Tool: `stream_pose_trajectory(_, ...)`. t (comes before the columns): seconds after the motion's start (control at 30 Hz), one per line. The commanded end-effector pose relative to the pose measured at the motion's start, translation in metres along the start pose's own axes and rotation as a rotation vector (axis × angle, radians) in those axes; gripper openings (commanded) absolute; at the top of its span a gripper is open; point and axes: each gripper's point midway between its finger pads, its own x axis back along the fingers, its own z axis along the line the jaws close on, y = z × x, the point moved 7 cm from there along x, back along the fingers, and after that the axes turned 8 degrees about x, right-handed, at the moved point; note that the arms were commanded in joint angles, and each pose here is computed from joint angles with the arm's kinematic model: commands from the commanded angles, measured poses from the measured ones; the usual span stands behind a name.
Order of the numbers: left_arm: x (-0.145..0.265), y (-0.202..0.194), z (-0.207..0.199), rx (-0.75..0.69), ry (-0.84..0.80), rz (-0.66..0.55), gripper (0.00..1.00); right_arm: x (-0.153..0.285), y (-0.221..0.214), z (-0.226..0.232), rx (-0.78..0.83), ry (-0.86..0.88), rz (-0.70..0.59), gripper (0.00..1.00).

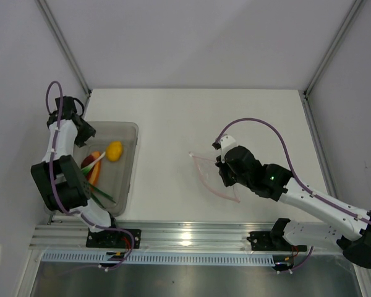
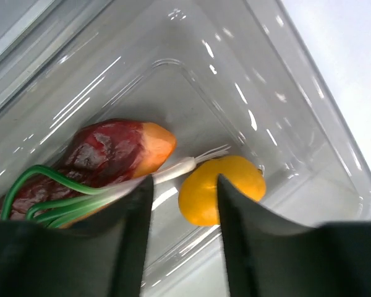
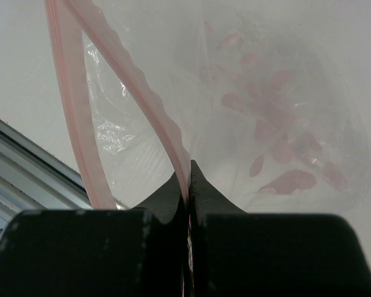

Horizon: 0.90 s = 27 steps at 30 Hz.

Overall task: Place the food in the zip-top bag and seal the zipper
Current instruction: Pick up the fake food from the bin.

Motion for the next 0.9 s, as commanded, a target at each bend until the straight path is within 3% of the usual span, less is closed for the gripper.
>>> stream_pose_trajectory(0.0,-0.022,-0.011,0.005,-0.027,0.057,0.068,0.51,0.004,0.013,0.001,-0.015,0.018,-0.053,0.0)
stream_pose_trajectory(0.1,-0.035,-0.024,0.012,-0.004,0.094,0.107,0.64,0.005,0.014,0.001,-0.011,0.02,-0.059,0.0)
stream_pose_trajectory(0.13,-0.038,-0.025,0.013,0.011,0.101,0.105,0.73,0.005,0.014,0.001,-0.013,0.017,-0.061,0.0)
stream_pose_trajectory(0.27,-0.049,-0.033,0.016,0.054,0.126,0.125,0.8,0.005,0.011,0.001,-0.011,0.026,-0.06,0.0)
stream_pose_trajectory(0.63,-0.071,-0.026,0.017,0.026,0.194,0.114,0.82,0.006,0.003,0.0,0.01,0.035,-0.041,0.0)
stream_pose_trajectory(0.87,-0.083,-0.039,0.027,0.037,0.26,0.182,0.84,0.005,0.005,0.0,0.002,0.043,-0.054,0.0)
